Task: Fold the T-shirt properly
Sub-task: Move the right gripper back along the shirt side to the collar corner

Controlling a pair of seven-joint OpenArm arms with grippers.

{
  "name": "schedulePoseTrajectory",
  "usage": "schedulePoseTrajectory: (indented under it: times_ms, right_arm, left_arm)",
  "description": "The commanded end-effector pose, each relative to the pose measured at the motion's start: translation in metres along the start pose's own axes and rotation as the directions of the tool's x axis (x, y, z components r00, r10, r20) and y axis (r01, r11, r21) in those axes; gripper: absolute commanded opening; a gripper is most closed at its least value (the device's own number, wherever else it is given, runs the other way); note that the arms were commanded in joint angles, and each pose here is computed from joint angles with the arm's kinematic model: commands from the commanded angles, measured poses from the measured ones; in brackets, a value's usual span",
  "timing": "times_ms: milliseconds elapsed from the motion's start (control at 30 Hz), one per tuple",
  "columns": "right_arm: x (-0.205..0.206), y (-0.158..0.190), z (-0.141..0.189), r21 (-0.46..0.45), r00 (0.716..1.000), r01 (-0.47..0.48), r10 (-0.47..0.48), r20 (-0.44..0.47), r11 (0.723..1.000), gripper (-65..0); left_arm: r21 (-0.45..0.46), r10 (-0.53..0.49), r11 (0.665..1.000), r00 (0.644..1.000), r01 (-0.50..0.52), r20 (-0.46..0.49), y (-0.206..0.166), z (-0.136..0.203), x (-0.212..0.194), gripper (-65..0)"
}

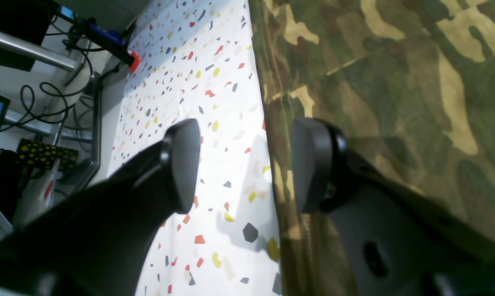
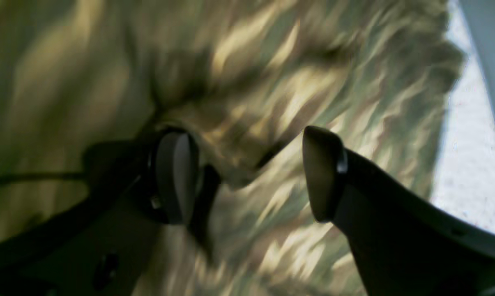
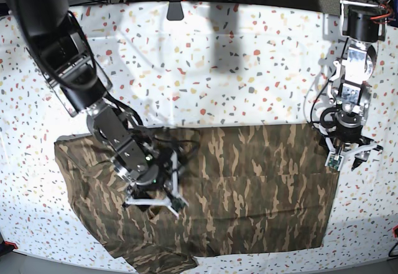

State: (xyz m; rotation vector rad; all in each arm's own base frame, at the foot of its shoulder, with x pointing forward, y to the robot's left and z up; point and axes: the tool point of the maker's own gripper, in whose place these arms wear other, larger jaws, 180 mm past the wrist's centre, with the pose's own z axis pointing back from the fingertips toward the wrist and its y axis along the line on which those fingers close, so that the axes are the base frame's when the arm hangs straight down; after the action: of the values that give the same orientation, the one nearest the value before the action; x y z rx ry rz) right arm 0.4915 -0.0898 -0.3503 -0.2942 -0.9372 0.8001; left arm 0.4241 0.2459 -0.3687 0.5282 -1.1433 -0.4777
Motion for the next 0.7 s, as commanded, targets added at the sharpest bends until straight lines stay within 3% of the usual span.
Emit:
schedulePoseTrajectory:
  times_ms: [0, 200, 367, 467, 533, 667]
  right_arm:
    - [0.041, -0.033, 0.003, -0.086, 0.994, 0.028, -0.019, 0.105, 0.996, -25.6]
    - [0.096, -0.051, -0.008, -0.177, 0.973, 0.12, -0.081, 0.214, 0.977, -25.6]
    - [0.107, -0.037, -0.014, -0.164, 0.988, 0.106, -0.085, 0.131, 0.981, -25.6]
    - [0.094, -0.04, -0.012, -0.175, 0.993, 0.103, -0.091, 0.079, 0.979, -25.6]
    - [0.079, -0.049, -0.01, -0.171, 0.987, 0.156, -0.147, 0.061, 0.973, -25.6]
    - [0.034, -0.086, -0.003, -0.189, 0.938, 0.345, -0.342, 0.048, 0.919, -25.6]
  left_arm:
    - [0.049, -0.007, 0.999, 0.999, 0.004, 0.053, 0.019, -0.004, 0.017, -30.8]
    - [0.048, -0.007, 0.999, 0.999, 0.005, 0.048, 0.019, -0.004, 0.016, -30.8]
    - [0.048, -0.001, 0.999, 0.999, -0.001, 0.048, 0.019, -0.004, 0.016, -30.8]
    - [0.038, 0.088, 0.995, 0.996, -0.089, 0.035, 0.018, -0.004, 0.013, -30.8]
    - [0.027, 0.177, 0.984, 0.984, -0.177, 0.014, 0.016, -0.004, 0.01, -30.8]
    - [0.002, 0.381, 0.925, 0.925, -0.381, 0.001, 0.012, -0.004, 0.011, -30.8]
